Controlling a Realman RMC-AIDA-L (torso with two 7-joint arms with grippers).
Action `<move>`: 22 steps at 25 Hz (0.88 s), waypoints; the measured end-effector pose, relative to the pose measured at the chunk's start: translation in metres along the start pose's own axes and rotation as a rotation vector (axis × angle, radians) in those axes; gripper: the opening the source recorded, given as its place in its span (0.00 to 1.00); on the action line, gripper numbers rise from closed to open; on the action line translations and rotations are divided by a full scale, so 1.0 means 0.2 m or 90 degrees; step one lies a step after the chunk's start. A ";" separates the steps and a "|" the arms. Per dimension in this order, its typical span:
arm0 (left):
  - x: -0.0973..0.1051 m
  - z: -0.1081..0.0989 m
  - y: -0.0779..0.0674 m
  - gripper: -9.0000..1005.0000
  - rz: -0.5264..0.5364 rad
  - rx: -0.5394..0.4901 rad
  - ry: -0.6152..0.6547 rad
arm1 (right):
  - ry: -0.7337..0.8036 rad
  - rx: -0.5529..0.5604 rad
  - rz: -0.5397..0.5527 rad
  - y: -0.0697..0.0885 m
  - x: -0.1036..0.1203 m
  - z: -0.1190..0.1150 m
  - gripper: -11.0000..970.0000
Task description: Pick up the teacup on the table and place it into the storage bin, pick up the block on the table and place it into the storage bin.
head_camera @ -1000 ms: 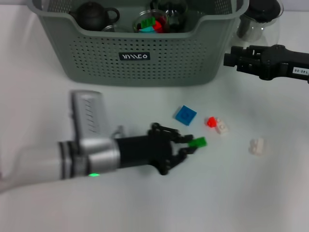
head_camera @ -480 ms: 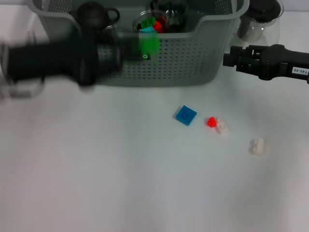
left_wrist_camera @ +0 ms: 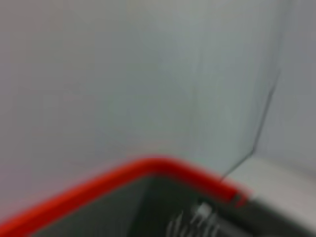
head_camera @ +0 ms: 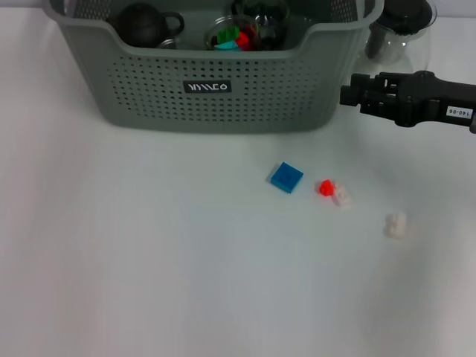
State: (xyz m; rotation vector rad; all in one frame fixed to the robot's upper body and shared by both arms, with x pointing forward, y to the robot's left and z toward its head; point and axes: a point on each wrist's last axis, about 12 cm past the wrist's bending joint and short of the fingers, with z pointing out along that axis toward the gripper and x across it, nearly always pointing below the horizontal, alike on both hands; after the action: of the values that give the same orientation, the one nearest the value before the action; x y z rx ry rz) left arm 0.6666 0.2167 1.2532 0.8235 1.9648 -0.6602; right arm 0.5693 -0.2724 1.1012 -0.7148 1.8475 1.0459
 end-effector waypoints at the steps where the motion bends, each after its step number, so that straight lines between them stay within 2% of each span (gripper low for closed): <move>1: 0.00 0.05 0.01 0.23 -0.004 -0.015 0.038 | 0.000 0.000 0.000 0.00 0.00 0.00 0.44; 4: 0.03 0.19 0.02 0.24 -0.002 -0.051 0.114 | 0.000 0.001 -0.001 0.00 0.00 0.00 0.44; 7: 0.09 0.30 0.01 0.24 0.009 -0.111 0.171 | 0.000 0.001 -0.002 0.00 0.00 0.00 0.45; 10: 0.13 0.37 -0.03 0.25 0.036 -0.158 0.209 | -0.001 0.002 -0.002 0.00 -0.01 0.00 0.45; 13: 0.14 0.41 -0.06 0.26 0.050 -0.166 0.222 | -0.002 0.001 -0.004 0.00 -0.01 0.01 0.45; 15: 0.12 0.40 -0.07 0.35 0.047 -0.166 0.217 | -0.002 0.001 -0.005 0.00 -0.02 0.01 0.45; 18: 0.07 0.33 -0.08 0.49 0.015 -0.154 0.156 | -0.003 0.002 -0.005 -0.01 -0.02 0.00 0.45; 20: 0.05 0.20 -0.08 0.52 -0.005 -0.137 0.072 | -0.003 0.004 -0.004 -0.01 -0.02 0.00 0.46; 22: 0.07 0.05 -0.09 0.55 -0.014 -0.105 -0.023 | -0.003 0.006 -0.003 -0.01 -0.01 0.00 0.46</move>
State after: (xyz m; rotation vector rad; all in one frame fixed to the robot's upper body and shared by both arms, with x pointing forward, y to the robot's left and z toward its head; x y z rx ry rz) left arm 0.6517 0.2020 1.2392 0.6853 1.9685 -0.5152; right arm 0.5714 -0.2738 1.1028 -0.7104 1.8451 1.0353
